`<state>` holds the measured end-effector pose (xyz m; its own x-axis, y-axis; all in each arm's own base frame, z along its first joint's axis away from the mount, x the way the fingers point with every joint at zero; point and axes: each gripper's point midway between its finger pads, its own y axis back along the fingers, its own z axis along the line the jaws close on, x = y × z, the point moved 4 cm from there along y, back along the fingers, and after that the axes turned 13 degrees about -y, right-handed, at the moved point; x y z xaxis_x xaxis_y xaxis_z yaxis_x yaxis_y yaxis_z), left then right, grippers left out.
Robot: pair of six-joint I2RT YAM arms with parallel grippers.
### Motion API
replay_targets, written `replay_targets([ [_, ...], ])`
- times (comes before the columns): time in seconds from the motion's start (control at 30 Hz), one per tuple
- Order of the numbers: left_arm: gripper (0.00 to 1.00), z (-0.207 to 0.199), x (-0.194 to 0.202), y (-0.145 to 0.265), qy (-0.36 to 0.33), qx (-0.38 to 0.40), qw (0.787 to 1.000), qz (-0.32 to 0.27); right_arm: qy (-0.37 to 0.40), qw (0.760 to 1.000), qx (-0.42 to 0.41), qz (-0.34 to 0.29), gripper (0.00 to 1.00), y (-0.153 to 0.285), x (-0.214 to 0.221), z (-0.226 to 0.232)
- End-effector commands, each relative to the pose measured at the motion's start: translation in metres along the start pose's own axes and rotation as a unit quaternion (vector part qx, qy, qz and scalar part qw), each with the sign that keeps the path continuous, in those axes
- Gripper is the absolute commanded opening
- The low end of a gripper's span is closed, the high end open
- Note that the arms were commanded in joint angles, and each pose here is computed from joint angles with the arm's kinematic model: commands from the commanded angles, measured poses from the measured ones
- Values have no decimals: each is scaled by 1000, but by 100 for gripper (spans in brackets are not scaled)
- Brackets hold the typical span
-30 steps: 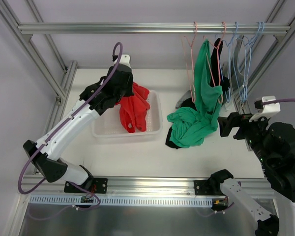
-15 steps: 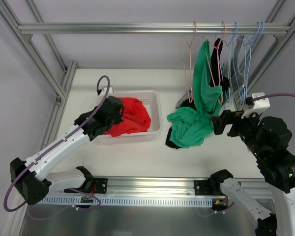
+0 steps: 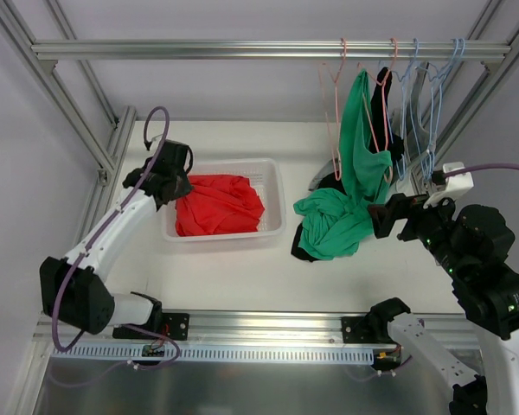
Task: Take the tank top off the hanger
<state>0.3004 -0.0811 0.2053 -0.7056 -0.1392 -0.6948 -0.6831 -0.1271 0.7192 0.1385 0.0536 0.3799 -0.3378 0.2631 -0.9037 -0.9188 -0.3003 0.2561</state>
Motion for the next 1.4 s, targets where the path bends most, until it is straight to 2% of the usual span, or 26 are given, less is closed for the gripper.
replay_targets([
  [0.0,0,4,-11,-17,-25,13,999,36,-11,1000,-22,-15,99,-6,-9,9],
  [0.17,0,3,-25,-51,-38,-5,997,67,-14,999,-29,-17,99,-7,-10,11],
  [0.23,0,0,-42,-56,-40,-2,998,57,-14,999,-30,-15,99,-8,-9,11],
  [0.43,0,-11,-63,-92,-67,4,995,77,-7,999,-29,-16,99,-6,-7,10],
  [0.8,0,-20,-97,-100,-70,7,996,48,0,1000,-21,-12,99,-7,-3,6],
  [1.0,0,-24,-90,-108,-65,16,996,65,3,1000,-19,-13,100,-3,-3,5],
  [1.07,0,-23,-85,-99,-53,18,996,65,5,1000,-13,-13,99,-2,-3,3],
  [1.13,21,-16,-73,-89,-41,7,997,71,8,1000,-6,-13,99,-2,-4,1],
  [1.2,56,-13,-60,-82,-37,13,996,82,14,1000,8,-10,100,-6,-11,0],
  [1.27,72,-16,-62,-53,-40,28,997,58,20,999,48,2,100,-8,-16,-7],
  [1.3,98,-16,-53,-46,-47,28,997,59,32,998,60,8,99,-16,-28,-5],
  [1.37,99,-26,-55,-4,-62,58,996,15,45,995,85,18,99,-23,-39,-7],
])
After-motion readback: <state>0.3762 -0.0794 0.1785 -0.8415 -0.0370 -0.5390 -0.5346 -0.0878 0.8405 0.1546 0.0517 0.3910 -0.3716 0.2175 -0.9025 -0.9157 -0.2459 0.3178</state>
